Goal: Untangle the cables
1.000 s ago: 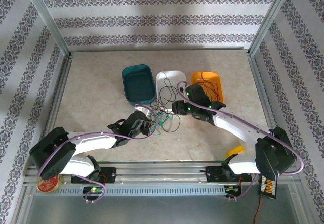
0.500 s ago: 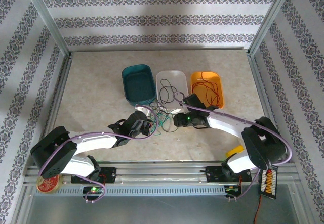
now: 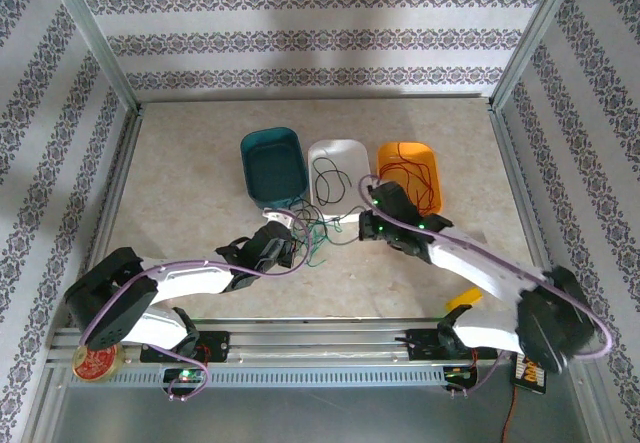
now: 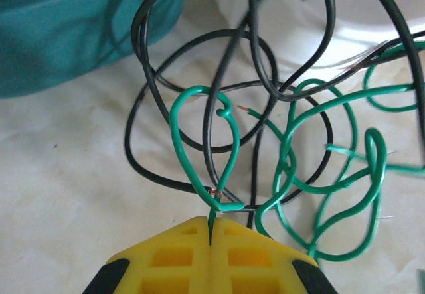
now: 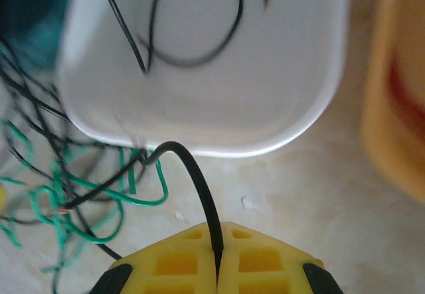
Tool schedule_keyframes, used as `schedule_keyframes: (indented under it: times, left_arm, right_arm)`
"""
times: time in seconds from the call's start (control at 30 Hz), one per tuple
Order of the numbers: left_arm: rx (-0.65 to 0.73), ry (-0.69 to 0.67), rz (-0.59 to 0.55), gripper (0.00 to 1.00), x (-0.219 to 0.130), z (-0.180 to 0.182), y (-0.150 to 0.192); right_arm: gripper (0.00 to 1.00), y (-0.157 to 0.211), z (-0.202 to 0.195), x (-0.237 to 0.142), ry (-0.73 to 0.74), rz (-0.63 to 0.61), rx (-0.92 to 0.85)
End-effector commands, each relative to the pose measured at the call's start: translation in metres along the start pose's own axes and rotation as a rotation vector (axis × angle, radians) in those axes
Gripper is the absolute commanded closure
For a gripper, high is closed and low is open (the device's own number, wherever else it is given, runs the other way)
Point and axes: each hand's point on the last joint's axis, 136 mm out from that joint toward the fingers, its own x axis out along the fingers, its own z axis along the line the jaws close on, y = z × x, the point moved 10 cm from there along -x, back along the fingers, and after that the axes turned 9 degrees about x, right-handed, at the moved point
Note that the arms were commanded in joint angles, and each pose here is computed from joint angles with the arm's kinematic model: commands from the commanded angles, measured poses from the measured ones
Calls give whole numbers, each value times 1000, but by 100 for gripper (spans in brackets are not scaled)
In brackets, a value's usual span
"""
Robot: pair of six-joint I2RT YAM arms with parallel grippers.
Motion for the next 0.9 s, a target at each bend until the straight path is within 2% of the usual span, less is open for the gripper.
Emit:
schedule_keyframes:
  times: [0.0,0.13,0.33,0.57,0.7,0.87]
  left_arm:
    - [-45,-70,-3,100,5,11,5]
    - [-68,-84,3,100,6,16,8]
    - [-80,-88,9,100,6,19,9]
    - [-84,-84,9,100,4,21,12]
    - [-76,-70,10,100,4,21,14]
    - [-44,-1,10,97,3,15,10]
  right_arm:
    - [100,-11,-8,-28,77,-181,83]
    - [100,-28,-9,-65,109,-364,127]
    - [100,-54,-19,-128,236,-693,184]
    - [100,-79,-31,-201,303,-972,256]
    - [100,-90,-33,-233,232,-1053,291]
    - [100,-115,-9,-246,54,-1012,187]
